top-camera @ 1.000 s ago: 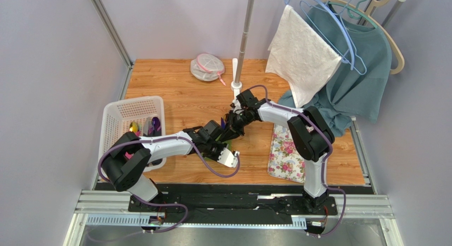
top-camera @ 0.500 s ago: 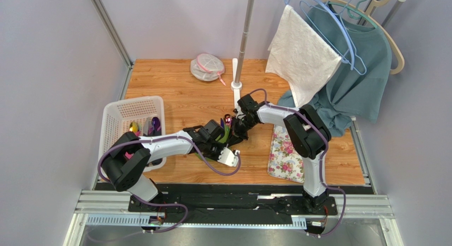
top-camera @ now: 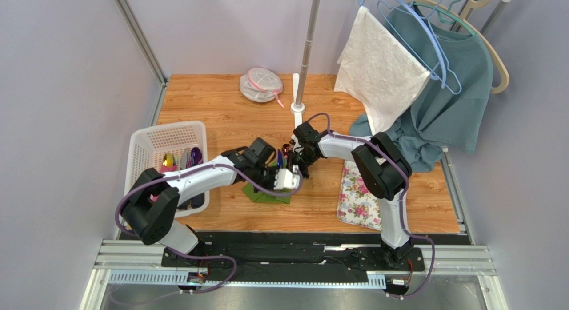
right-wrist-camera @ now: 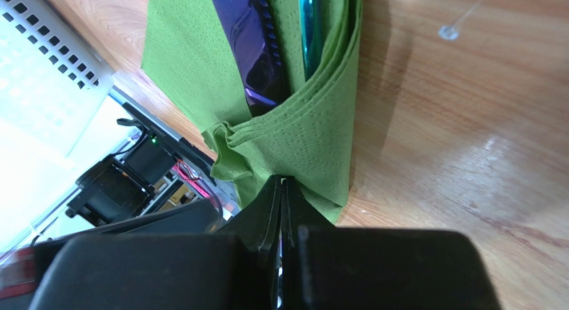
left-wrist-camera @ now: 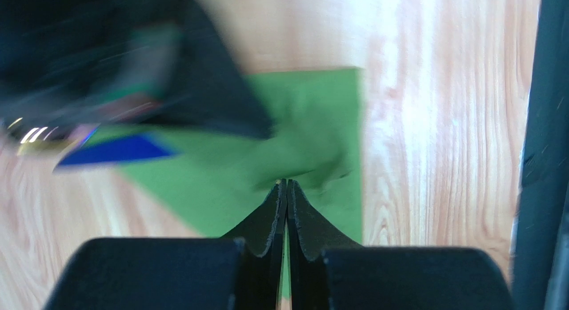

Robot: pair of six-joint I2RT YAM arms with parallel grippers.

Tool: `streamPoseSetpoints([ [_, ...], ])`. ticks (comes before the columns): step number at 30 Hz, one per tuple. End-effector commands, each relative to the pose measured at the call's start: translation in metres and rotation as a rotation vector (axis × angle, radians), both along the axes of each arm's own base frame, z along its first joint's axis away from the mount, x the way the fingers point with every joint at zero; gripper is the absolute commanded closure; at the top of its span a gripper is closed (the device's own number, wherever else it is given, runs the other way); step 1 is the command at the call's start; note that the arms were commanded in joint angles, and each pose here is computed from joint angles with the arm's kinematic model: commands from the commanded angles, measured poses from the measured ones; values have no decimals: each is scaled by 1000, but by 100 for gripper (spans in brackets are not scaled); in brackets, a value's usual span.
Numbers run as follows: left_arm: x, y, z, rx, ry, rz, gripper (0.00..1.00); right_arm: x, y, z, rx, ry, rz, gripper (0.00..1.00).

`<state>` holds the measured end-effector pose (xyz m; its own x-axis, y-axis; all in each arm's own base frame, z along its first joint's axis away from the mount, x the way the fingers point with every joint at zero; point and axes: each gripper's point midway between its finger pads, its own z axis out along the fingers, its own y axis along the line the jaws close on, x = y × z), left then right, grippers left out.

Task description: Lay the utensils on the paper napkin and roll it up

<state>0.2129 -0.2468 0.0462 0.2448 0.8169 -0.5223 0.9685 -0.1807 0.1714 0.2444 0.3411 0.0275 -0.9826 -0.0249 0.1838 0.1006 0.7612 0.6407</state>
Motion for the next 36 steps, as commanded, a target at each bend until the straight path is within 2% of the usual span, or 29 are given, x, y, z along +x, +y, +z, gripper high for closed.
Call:
streamPoseSetpoints([
  [1, 23, -5, 70, -240, 186, 312, 91, 12, 1, -8, -22, -59, 3, 100],
  [2, 21, -9, 83, -291, 286, 401, 90, 13, 1, -8, -21, -61, 2, 100],
  [4, 26, -3, 89, -317, 387, 535, 87, 15, 2, -7, -17, -68, 2, 100],
  [5, 21, -6, 94, -343, 501, 622, 87, 15, 3, -7, -18, -65, 1, 100],
  [7, 22, -6, 95, -368, 581, 721, 86, 15, 4, -7, -16, -65, 2, 100],
  [8, 15, -8, 93, -369, 663, 792, 86, 15, 4, -7, -15, -63, 1, 100],
  [11, 7, -13, 89, -404, 773, 874, 85, 17, 4, -7, -15, -64, -2, 100],
  [13, 10, -15, 82, -420, 795, 917, 85, 17, 5, -6, -16, -69, 0, 100],
  [17, 13, -14, 52, -362, 839, 1007, 85, 16, 5, -7, -17, -62, -3, 100],
  [27, 31, -17, 10, -255, 868, 1086, 87, 18, 7, -3, -6, -70, -7, 99],
  [30, 32, -8, -10, -171, 859, 1151, 90, 18, 8, 1, -2, -74, -4, 99],
  [36, 32, 6, -27, -107, 856, 1210, 96, 31, 12, 25, 18, -147, -2, 98],
])
